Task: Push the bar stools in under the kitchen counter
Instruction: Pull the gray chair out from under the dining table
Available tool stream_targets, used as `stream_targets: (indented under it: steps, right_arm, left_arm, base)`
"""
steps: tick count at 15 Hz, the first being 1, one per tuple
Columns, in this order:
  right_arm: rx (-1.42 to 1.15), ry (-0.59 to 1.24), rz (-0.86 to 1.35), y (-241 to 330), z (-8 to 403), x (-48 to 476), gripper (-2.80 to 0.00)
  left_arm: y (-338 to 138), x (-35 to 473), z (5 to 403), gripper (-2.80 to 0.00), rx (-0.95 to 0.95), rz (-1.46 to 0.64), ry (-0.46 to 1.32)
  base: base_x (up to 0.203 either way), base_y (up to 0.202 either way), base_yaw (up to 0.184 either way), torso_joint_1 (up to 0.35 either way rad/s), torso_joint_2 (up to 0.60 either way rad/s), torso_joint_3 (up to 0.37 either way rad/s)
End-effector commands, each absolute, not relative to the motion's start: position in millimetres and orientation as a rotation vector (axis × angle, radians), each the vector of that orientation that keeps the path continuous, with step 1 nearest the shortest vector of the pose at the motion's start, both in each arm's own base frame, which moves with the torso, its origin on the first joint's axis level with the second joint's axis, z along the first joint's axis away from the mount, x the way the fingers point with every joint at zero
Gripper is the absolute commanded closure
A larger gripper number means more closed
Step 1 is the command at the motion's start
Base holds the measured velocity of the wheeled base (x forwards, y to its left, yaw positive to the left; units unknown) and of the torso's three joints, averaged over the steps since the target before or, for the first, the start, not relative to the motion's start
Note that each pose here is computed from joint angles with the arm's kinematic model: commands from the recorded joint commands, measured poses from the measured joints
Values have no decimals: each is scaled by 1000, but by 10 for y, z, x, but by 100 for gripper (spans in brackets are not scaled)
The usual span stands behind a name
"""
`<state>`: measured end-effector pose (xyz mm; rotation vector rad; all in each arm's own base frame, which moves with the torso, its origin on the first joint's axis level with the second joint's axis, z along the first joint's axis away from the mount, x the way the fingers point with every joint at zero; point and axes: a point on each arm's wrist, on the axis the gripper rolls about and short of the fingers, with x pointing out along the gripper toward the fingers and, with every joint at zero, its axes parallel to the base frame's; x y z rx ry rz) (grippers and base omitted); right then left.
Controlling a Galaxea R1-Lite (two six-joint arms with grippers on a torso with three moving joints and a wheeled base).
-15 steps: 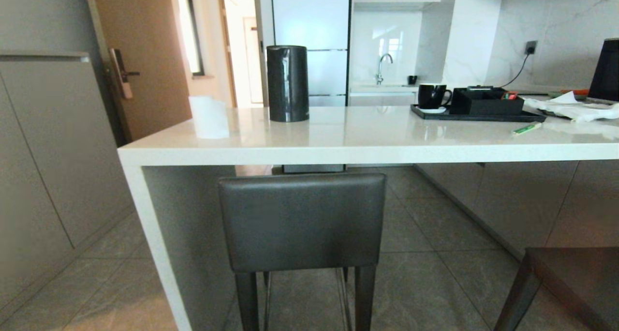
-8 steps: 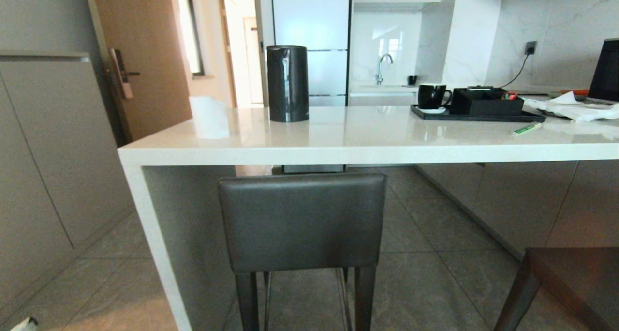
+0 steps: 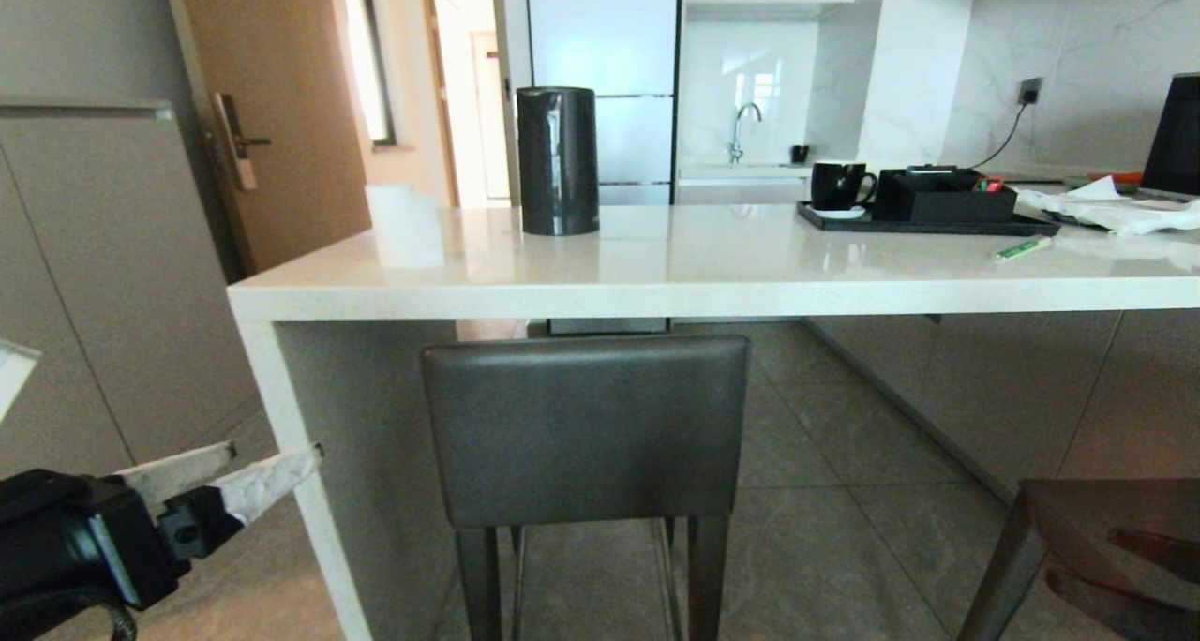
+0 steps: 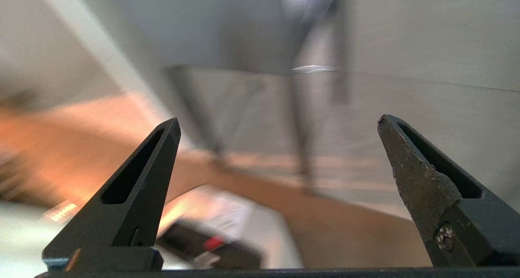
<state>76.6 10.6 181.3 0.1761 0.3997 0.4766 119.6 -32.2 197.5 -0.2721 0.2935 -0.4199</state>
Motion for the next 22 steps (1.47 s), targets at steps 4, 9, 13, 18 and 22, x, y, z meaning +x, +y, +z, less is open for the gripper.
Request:
stream_targets:
  steps: [4, 9, 13, 18, 22]
  right_arm:
    - [226, 523, 585, 162, 1789, 1265, -280]
    - [272, 559, 685, 241, 1713, 1545, -280]
    - [283, 526, 751, 272, 1616, 1772, -280]
    - [279, 502, 858, 369, 1487, 1981, -280]
    - [270, 464, 892, 392, 1395, 2154, -280]
  left_arm:
    - [-308, 1612, 1659, -280, -284, -539, 409]
    - [1, 1914, 1347, -280, -232, -630, 357]
    - [2, 2011, 1222, -280, -237, -696, 393]
    - [24, 2280, 975, -280, -200, -725, 373]
    - [57, 2447, 809, -280, -193, -842, 308]
  base:
    - [0, 0, 0, 0, 0, 0]
    - [0, 0, 0, 0, 0, 0]
    - [0, 0, 0, 0, 0, 0]
    - [0, 0, 0, 0, 0, 0]
    - [0, 0, 0, 0, 0, 0]
